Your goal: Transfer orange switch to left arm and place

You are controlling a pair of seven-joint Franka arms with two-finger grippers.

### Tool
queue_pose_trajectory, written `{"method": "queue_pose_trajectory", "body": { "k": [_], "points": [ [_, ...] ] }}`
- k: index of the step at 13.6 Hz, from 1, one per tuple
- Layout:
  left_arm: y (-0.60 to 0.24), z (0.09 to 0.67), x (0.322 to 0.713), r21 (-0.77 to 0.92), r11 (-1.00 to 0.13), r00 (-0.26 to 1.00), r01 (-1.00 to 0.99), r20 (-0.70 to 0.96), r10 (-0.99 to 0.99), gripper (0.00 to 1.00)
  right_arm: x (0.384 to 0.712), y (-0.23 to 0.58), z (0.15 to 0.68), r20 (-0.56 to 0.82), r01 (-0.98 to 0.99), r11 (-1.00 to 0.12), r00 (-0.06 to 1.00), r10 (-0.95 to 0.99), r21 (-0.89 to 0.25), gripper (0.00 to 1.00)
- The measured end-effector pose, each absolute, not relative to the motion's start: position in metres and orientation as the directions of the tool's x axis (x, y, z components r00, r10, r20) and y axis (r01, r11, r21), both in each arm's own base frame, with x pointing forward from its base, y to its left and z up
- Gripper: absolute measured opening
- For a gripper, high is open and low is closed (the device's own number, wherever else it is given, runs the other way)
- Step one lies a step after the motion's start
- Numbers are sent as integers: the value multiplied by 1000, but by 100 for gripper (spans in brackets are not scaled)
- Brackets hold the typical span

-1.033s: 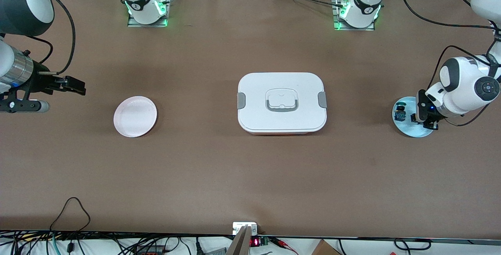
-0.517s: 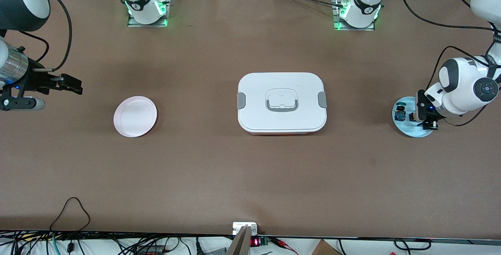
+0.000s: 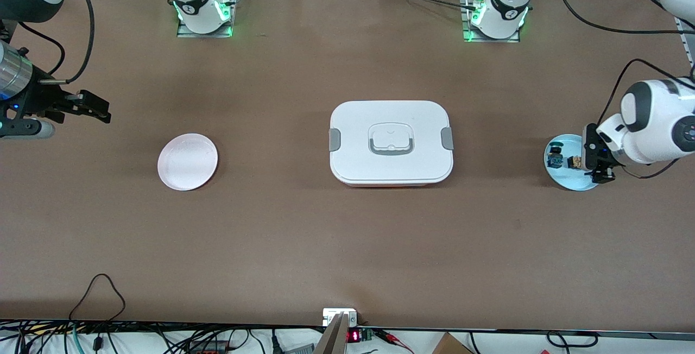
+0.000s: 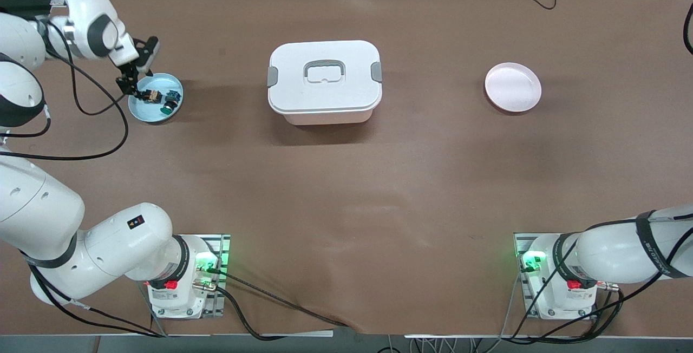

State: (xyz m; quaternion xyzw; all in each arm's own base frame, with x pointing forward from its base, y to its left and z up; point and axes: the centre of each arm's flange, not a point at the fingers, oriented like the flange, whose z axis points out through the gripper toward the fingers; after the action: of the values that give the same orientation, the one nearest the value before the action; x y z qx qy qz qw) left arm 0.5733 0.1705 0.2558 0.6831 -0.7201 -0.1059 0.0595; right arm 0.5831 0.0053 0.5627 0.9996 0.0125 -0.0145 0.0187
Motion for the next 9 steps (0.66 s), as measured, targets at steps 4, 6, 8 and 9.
{"method": "queue_pose_trajectory", "body": {
  "k": [4, 6, 8, 9],
  "points": [
    [134, 332, 597, 321, -132, 103, -938, -107, -989, 100, 578, 5, 575, -25, 28, -999, 999, 27, 35, 100],
    [102, 366, 606, 336, -239, 199, -911, -150, -969, 100, 576, 5, 578, -25, 30, -999, 999, 30, 35, 100],
    [70, 393, 610, 331, -357, 304, -874, -200, -931, 100, 576, 5, 578, -31, 31, -999, 999, 30, 35, 100],
    [55, 407, 610, 326, -429, 367, -842, -234, -900, 100, 575, 5, 577, -35, 32, -999, 999, 31, 35, 100]
  ]
}}
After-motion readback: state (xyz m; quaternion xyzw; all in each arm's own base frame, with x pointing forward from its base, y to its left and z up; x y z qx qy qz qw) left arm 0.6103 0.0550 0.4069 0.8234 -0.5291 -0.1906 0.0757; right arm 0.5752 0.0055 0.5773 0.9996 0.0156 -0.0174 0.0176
